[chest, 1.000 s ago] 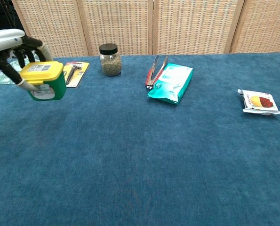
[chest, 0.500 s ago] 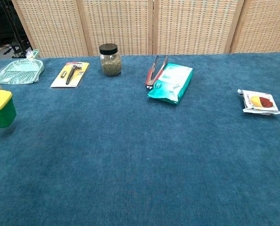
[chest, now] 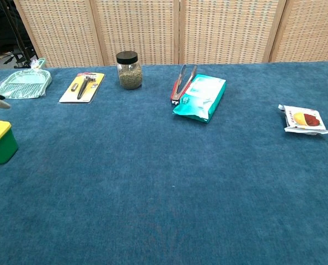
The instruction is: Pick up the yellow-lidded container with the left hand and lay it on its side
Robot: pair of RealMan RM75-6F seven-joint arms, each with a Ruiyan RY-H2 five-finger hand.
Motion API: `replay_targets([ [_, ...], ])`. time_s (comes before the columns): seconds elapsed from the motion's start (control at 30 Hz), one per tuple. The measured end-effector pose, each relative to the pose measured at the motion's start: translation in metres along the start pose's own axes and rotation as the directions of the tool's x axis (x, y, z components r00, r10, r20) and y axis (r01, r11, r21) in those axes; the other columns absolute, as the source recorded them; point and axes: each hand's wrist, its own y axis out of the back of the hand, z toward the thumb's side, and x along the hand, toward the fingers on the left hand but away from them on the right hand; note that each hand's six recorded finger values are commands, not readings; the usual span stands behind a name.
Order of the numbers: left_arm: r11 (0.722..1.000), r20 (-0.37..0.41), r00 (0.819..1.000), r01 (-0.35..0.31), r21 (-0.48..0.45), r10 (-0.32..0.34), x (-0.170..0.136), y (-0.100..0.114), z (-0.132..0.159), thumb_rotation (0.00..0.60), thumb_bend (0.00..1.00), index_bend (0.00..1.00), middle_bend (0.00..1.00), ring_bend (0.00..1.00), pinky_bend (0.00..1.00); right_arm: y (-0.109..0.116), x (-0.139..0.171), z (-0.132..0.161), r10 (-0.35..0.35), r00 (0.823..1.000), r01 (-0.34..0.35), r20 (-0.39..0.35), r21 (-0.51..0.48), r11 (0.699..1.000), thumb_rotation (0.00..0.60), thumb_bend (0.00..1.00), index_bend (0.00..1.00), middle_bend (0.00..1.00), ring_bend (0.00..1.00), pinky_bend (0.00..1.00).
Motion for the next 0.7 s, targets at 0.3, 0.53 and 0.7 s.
replay_targets([
  [0.3,1.0,-0.008,1.0,-0.022,-0.009,0.022,-0.022,0.027,0.0,0.6,0.0,0.01,0.0,0.0,0.09,-0.001,0.001,0.002,0.003,1.0,-0.003,-0.006,-0.003,1.0,0.6,0.0,0.02,0.0,0.0,0.0],
  [0.53,0.998,-0.037,0.999,-0.023,0.053,0.025,-0.021,0.028,0.01,0.6,0.0,0.05,0.0,0.0,0.09,0.001,0.003,0.002,-0.003,1.0,0.003,-0.009,-0.005,1.0,0.6,0.0,0.02,0.0,0.0,0.0],
  [0.7,0.998,-0.086,0.996,0.036,0.058,-0.031,-0.012,0.013,0.018,0.6,0.0,0.07,0.02,0.04,0.1,0.003,0.002,0.0,-0.006,1.0,0.006,-0.004,-0.011,1.0,0.6,0.0,0.02,0.0,0.0,0.0],
])
